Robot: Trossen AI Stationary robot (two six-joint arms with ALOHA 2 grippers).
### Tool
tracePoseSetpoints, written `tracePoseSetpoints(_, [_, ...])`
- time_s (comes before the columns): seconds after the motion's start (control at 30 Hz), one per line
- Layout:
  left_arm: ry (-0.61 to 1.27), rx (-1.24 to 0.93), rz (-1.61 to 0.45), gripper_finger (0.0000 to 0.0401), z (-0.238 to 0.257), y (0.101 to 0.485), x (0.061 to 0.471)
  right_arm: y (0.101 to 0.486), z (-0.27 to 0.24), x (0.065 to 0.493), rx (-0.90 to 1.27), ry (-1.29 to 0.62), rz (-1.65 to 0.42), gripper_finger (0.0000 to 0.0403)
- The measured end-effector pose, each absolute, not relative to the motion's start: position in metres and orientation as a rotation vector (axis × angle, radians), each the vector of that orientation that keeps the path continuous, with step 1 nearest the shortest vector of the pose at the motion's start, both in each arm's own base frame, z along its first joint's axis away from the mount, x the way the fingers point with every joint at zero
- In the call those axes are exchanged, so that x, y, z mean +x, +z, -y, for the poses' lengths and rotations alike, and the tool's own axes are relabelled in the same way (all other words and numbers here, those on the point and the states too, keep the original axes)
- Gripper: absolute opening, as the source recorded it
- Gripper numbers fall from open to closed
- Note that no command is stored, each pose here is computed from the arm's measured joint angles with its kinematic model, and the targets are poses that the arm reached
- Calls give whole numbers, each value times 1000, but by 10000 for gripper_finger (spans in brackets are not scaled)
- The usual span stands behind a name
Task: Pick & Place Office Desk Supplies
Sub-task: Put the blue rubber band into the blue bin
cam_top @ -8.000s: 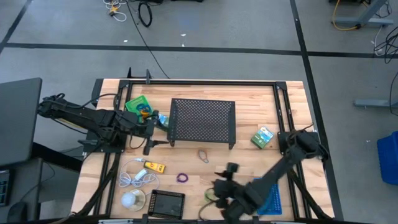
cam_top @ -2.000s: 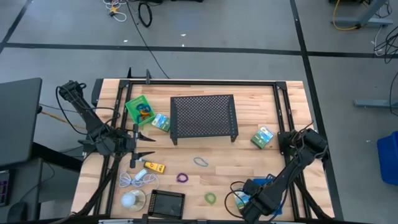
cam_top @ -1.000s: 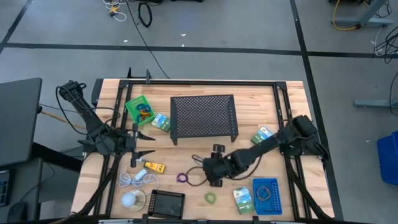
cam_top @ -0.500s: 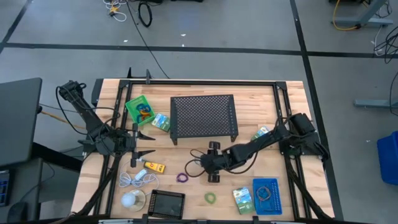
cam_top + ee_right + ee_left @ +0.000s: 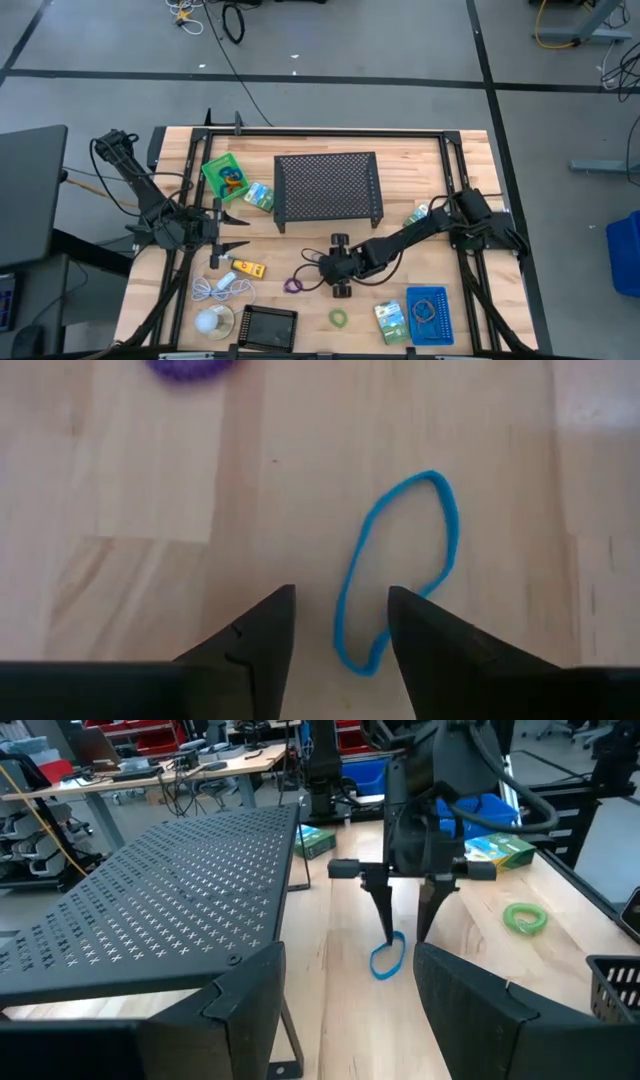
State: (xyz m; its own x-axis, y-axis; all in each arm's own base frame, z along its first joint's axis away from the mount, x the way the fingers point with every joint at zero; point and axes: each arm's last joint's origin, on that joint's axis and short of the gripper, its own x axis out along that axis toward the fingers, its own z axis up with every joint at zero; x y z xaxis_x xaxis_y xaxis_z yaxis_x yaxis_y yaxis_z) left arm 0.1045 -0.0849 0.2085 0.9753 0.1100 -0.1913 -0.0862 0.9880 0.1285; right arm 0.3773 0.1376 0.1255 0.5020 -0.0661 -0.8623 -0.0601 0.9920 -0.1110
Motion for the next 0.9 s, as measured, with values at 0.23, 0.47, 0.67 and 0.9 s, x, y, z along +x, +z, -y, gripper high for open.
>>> tracePoseSetpoints(0.23, [99, 120, -199, 229, 85, 208, 105, 119, -138, 379, -120, 48, -1074, 140])
tracePoseSetpoints(0.47, [99, 120, -199, 229, 85, 208, 105, 123, -137, 381, -120, 50, -1116, 36])
tracePoseSetpoints(0.67, [98, 121, -200, 229, 85, 208, 105, 125, -143, 380, -95, 19, -1123, 4])
tracePoseSetpoints(0.9, [99, 120, -200, 229, 85, 208, 105, 136, -168, 365, -94, -19, -1149, 2])
